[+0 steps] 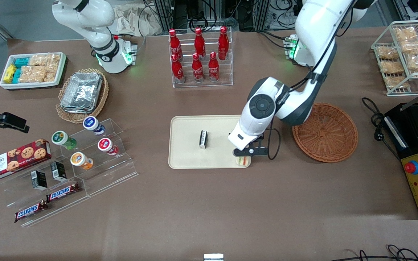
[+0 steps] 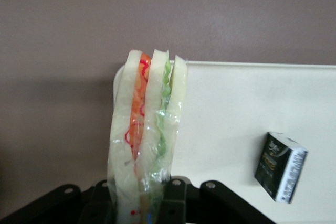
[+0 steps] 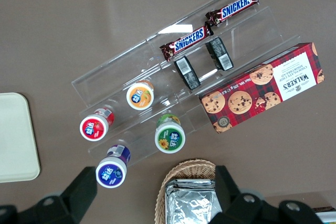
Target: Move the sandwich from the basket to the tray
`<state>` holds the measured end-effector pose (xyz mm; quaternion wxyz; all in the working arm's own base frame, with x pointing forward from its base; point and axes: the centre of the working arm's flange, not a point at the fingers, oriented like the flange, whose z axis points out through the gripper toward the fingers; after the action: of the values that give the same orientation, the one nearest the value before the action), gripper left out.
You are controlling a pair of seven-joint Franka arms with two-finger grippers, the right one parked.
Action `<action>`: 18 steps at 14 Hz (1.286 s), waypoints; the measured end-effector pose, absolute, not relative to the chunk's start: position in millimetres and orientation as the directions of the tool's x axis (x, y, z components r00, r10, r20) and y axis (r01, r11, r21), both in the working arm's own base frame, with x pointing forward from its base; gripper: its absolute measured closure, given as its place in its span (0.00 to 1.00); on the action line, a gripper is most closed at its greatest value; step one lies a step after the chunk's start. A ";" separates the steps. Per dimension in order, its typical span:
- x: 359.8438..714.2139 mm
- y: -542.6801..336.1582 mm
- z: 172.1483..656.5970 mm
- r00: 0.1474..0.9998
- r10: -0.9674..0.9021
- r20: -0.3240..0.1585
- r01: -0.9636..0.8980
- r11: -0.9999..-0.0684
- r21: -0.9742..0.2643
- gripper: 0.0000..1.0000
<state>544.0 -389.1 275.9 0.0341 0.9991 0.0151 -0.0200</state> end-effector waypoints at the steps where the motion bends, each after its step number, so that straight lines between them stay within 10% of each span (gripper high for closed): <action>1: 543.5 -389.1 257.1 0.999 0.030 -0.037 0.033 -0.997 0.073 0.76; 12: 511.6 -410.8 215.3 0.988 0.146 -0.041 0.148 -0.986 0.078 0.78; 18: 511.2 -407.1 222.9 0.982 0.180 -0.057 0.183 -0.982 0.051 0.24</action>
<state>511.2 -407.1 222.9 0.0278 0.9951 0.0912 -0.0261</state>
